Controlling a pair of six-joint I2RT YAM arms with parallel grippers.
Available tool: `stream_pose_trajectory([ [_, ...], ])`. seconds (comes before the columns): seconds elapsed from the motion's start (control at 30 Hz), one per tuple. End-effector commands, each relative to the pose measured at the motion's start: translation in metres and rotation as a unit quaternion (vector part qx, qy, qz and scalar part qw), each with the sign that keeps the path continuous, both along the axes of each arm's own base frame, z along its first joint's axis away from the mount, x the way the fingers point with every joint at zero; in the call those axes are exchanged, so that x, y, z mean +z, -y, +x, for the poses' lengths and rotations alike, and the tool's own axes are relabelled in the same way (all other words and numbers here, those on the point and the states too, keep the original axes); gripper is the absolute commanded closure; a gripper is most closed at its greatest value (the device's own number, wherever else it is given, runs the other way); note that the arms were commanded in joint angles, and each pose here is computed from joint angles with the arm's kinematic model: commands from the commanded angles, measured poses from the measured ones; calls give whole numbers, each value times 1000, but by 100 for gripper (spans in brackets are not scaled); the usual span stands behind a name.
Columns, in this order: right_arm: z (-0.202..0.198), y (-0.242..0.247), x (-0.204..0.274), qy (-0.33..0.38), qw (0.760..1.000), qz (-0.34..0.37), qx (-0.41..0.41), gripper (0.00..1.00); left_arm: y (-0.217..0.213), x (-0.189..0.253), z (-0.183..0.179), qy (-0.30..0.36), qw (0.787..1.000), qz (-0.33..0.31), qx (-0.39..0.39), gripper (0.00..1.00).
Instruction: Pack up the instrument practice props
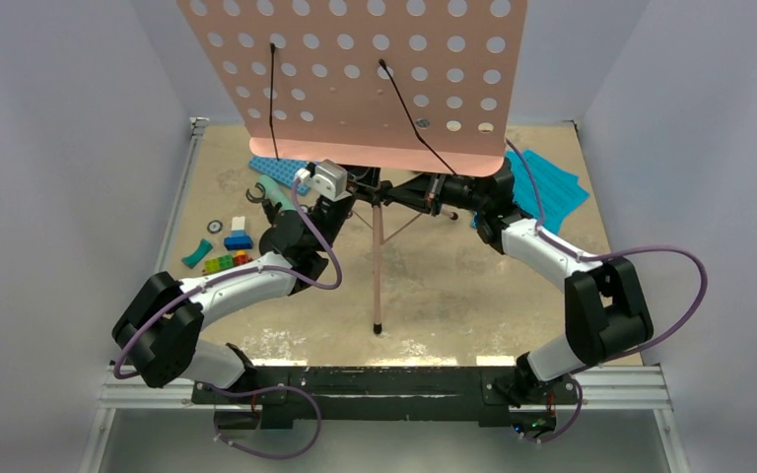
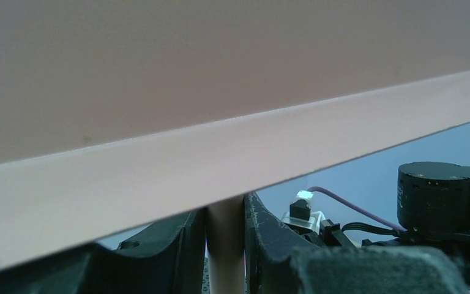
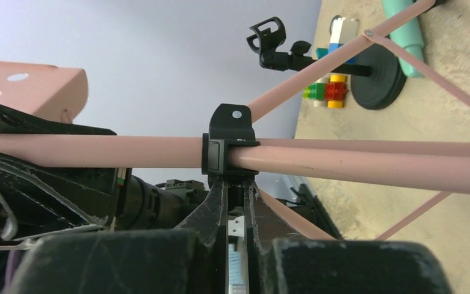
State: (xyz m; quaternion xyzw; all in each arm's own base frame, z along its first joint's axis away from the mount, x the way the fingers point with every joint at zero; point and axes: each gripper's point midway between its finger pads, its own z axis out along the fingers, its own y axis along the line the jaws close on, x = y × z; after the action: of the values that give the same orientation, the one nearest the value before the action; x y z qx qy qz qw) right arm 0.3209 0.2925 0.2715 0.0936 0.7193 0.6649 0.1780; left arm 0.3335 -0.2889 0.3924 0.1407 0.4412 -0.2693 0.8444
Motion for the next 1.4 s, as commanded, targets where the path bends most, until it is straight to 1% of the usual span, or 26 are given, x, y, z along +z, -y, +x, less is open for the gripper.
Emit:
stream_pose_trajectory([
  [0.0, -8, -6, 49, 177, 983, -17, 38, 100, 29, -44, -3, -39, 996, 67, -47, 100],
  [0.07, -7, -5, 42, 228, 971, -66, 36, 100, 32, -46, -2, -44, 995, 69, -51, 100],
  [0.13, -5, 0, 32, 291, 947, -138, 15, 100, 36, -47, -1, -49, 994, 73, -58, 100],
  [0.23, 0, 12, 18, 378, 896, -230, -37, 100, 40, -50, 1, -57, 993, 76, -66, 100],
  [0.33, -1, 27, 11, 443, 850, -270, -90, 100, 45, -52, 2, -71, 992, 65, -77, 100],
  [0.43, -3, 39, 3, 489, 811, -297, -123, 100, 49, -56, 4, -84, 991, 63, -84, 100],
  [0.5, -3, 46, -7, 523, 776, -323, -139, 100, 51, -58, 7, -95, 990, 62, -85, 100],
  [0.6, -7, 49, -19, 563, 732, -353, -151, 100, 51, -61, 8, -106, 989, 59, -84, 100],
  [0.67, -5, 50, -25, 586, 694, -387, -157, 100, 50, -63, 10, -111, 989, 56, -80, 100],
  [0.77, 0, 56, -31, 603, 645, -437, -171, 100, 48, -67, 10, -119, 988, 56, -77, 100],
  [0.83, 2, 60, -34, 603, 629, -456, -179, 100, 47, -70, 11, -123, 988, 57, -74, 100],
  [0.87, 1, 62, -33, 601, 629, -458, -184, 100, 46, -71, 11, -124, 988, 57, -72, 100],
  [0.9, 0, 63, -31, 596, 634, -455, -190, 100, 46, -72, 11, -125, 988, 59, -71, 100],
  [0.93, -1, 65, -26, 587, 644, -448, -199, 93, 45, -73, 12, -125, 988, 60, -68, 100],
  [1.0, -6, 65, -22, 558, 677, -438, -199, 68, 44, -73, 12, -124, 988, 61, -65, 100],
  [1.03, -9, 64, -19, 540, 696, -432, -195, 59, 43, -73, 12, -122, 989, 62, -63, 100],
  [1.1, -18, 61, -16, 504, 735, -412, -190, 47, 42, -73, 11, -121, 989, 63, -61, 100],
  [1.2, -33, 55, -11, 478, 777, -368, -181, 37, 40, -73, 11, -120, 989, 63, -59, 100],
  [1.27, -40, 55, -8, 439, 810, -341, -187, 28, 39, -73, 10, -119, 989, 61, -58, 100],
  [1.3, -42, 55, -8, 413, 828, -328, -189, 24, 39, -73, 9, -119, 989, 61, -59, 100],
  [1.37, -51, 50, -10, 359, 875, -284, -160, 22, 38, -72, 8, -118, 989, 60, -59, 100],
])
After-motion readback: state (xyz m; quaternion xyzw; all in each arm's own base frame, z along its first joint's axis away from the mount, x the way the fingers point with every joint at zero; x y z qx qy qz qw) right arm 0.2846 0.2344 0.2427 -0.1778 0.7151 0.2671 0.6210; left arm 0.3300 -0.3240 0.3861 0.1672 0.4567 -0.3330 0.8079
